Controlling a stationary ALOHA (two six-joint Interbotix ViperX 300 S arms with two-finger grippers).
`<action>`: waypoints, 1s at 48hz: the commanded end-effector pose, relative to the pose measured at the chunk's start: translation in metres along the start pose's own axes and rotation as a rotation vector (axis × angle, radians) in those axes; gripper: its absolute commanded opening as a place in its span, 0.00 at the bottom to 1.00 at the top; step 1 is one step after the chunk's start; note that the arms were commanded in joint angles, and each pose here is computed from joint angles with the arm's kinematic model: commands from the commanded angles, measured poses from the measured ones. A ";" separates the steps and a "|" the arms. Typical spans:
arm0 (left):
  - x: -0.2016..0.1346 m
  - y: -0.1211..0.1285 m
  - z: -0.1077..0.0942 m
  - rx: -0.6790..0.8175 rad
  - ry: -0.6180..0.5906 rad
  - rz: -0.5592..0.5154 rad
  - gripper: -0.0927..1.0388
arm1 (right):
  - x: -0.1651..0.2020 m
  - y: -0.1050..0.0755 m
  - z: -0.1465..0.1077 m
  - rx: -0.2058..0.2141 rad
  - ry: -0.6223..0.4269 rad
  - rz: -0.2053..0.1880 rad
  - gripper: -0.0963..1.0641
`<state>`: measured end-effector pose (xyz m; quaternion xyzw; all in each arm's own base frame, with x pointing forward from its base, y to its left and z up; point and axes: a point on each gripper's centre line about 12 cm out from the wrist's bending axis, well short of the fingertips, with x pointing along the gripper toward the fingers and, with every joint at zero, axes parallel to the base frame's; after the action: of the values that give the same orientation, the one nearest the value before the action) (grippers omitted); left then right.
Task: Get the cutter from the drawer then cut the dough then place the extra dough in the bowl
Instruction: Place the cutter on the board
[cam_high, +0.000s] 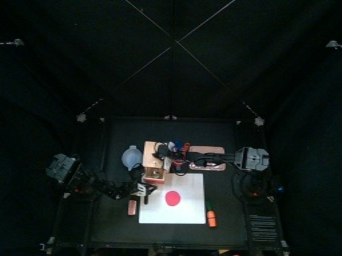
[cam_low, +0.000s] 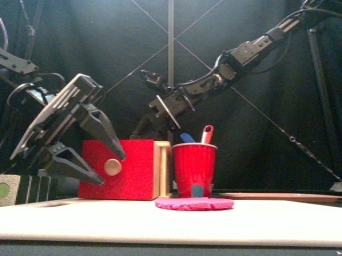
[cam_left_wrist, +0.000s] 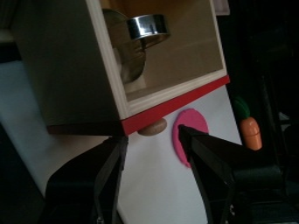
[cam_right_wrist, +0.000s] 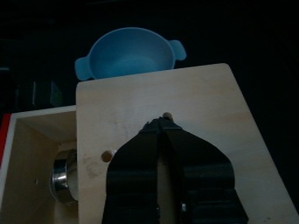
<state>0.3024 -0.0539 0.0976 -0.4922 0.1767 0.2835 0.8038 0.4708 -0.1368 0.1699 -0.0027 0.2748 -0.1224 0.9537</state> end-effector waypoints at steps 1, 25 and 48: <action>-0.007 -0.012 0.001 0.000 0.010 -0.043 0.83 | -0.006 -0.006 0.013 0.007 -0.030 -0.012 0.12; -0.078 -0.013 0.002 0.207 0.129 -0.278 0.82 | -0.008 -0.001 0.024 0.008 -0.054 -0.004 0.13; -0.075 0.005 0.057 0.482 -0.146 -0.313 0.82 | -0.022 0.016 0.043 -0.011 -0.010 0.024 0.13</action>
<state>0.2388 -0.0359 0.1609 -0.2822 0.1143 0.1109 0.9460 0.4777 -0.1198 0.1844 -0.0024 0.3014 -0.1078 0.9474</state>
